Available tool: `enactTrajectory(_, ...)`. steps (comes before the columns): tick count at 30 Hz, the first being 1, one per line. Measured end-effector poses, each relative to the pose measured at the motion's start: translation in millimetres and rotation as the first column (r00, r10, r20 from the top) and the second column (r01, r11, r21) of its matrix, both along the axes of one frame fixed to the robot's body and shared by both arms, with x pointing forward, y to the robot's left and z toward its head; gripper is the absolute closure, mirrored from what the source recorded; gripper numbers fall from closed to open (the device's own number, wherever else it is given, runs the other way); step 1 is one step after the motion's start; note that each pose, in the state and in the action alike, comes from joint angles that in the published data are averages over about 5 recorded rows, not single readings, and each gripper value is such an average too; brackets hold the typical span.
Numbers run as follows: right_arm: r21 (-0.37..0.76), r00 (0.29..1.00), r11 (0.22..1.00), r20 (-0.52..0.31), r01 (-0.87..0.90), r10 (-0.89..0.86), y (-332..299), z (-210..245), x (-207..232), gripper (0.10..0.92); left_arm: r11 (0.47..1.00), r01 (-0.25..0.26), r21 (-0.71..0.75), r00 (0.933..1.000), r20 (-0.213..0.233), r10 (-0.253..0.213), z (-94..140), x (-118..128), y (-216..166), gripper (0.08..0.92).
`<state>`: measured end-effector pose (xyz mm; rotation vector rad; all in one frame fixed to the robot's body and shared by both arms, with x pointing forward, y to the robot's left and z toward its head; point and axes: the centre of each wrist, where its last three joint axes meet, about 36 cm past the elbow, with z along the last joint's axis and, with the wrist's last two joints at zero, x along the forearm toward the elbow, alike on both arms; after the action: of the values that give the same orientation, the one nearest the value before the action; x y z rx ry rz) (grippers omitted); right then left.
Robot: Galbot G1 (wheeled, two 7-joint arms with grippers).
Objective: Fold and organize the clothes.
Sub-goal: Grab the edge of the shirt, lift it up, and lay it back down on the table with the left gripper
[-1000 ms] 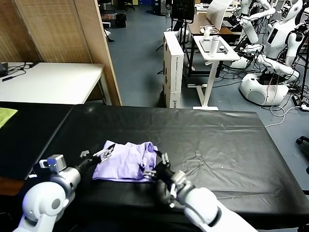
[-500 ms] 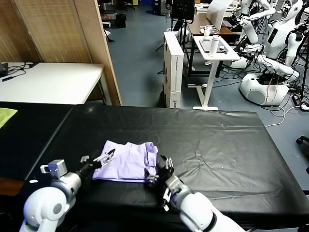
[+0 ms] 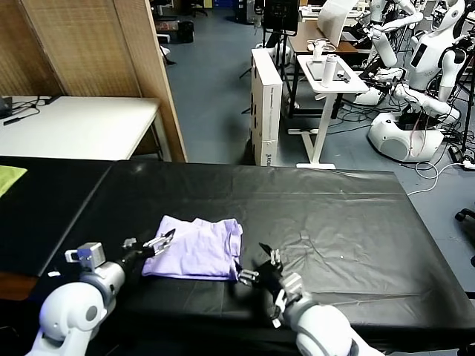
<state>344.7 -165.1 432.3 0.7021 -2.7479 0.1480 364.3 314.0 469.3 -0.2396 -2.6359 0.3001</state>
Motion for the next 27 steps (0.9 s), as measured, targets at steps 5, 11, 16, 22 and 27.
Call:
enactTrajectory(5, 0.075, 0.999, 0.996, 0.007, 0.047, -0.047, -3, 6, 11, 0.115, 1.0, -0.024, 0.004, 0.9997, 0.008, 0.024, -13, 8, 4, 0.092)
enactTrajectory(11, 0.136, 0.998, 0.989, -0.023, 0.057, -0.055, 10, 5, 29, 0.115, 0.999, -0.035, 0.01, 0.9994, 0.004, 0.035, -19, 10, 8, 0.093)
enactTrajectory(16, 0.175, 0.998, 0.983, -0.047, 0.057, -0.05, 32, -2, 50, 0.115, 0.999, -0.039, 0.018, 0.9992, 0.003, 0.039, -18, 7, 11, 0.092)
enactTrajectory(22, 0.177, 0.995, 0.982, -0.084, 0.073, -0.059, 46, -19, 72, 0.22, 0.999, -0.046, 0.022, 0.9989, 0.009, 0.046, -16, 3, 15, 0.092)
enactTrajectory(27, 0.17, 0.992, 0.982, -0.112, 0.083, -0.064, 47, -32, 79, 0.481, 0.999, -0.05, 0.022, 0.9987, 0.009, 0.049, -16, 3, 17, 0.093)
